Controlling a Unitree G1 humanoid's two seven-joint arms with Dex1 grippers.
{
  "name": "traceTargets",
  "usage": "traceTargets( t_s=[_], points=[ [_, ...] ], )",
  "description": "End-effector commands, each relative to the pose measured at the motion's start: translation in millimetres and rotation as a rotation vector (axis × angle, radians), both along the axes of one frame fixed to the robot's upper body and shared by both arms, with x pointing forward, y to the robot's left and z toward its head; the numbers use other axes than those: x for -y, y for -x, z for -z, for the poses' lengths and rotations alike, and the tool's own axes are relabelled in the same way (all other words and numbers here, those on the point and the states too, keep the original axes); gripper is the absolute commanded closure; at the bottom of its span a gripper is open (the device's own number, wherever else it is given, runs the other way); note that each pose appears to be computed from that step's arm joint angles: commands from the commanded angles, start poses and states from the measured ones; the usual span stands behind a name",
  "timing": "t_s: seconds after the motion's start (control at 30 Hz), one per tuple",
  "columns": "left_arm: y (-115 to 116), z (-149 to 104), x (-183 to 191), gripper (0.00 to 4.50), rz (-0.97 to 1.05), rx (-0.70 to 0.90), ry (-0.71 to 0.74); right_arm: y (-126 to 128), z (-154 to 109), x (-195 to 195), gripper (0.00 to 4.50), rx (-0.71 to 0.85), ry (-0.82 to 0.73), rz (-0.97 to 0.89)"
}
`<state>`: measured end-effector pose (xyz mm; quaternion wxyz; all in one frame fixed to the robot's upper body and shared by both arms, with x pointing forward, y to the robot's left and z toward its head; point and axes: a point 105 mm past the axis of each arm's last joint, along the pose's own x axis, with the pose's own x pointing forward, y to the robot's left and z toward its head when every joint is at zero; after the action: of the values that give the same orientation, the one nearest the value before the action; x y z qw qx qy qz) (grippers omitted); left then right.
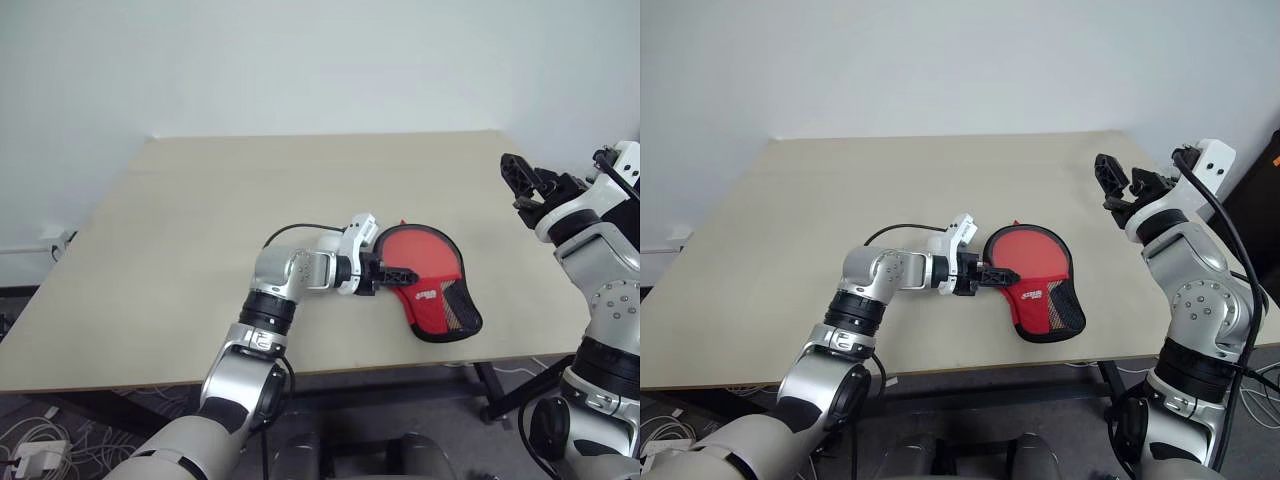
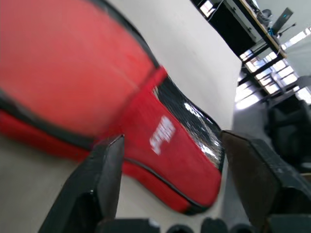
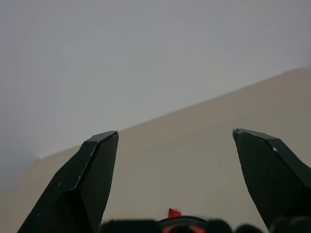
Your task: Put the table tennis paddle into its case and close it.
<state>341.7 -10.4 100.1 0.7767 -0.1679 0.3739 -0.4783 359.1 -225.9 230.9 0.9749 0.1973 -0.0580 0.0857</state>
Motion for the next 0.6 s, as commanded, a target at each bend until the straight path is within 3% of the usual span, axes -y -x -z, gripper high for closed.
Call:
traceTargets(
  t_s=[0.03, 0.33, 0.6],
  points=[
    [0, -10, 0, 1.02, -0.036, -0.037, -0.007, 2, -9, 2, 0.41, 0.041, 0.008, 0.013],
    [3, 6, 14, 1.02, -0.101, -0.208, -0.038, 0, -6, 2, 0.41, 0.033, 0.011, 0.016],
    [1, 18, 40, 1.02, -0.16, -0.242, -0.044, 2, -3, 6, 0.41, 0.027, 0.026, 0.036]
  ],
)
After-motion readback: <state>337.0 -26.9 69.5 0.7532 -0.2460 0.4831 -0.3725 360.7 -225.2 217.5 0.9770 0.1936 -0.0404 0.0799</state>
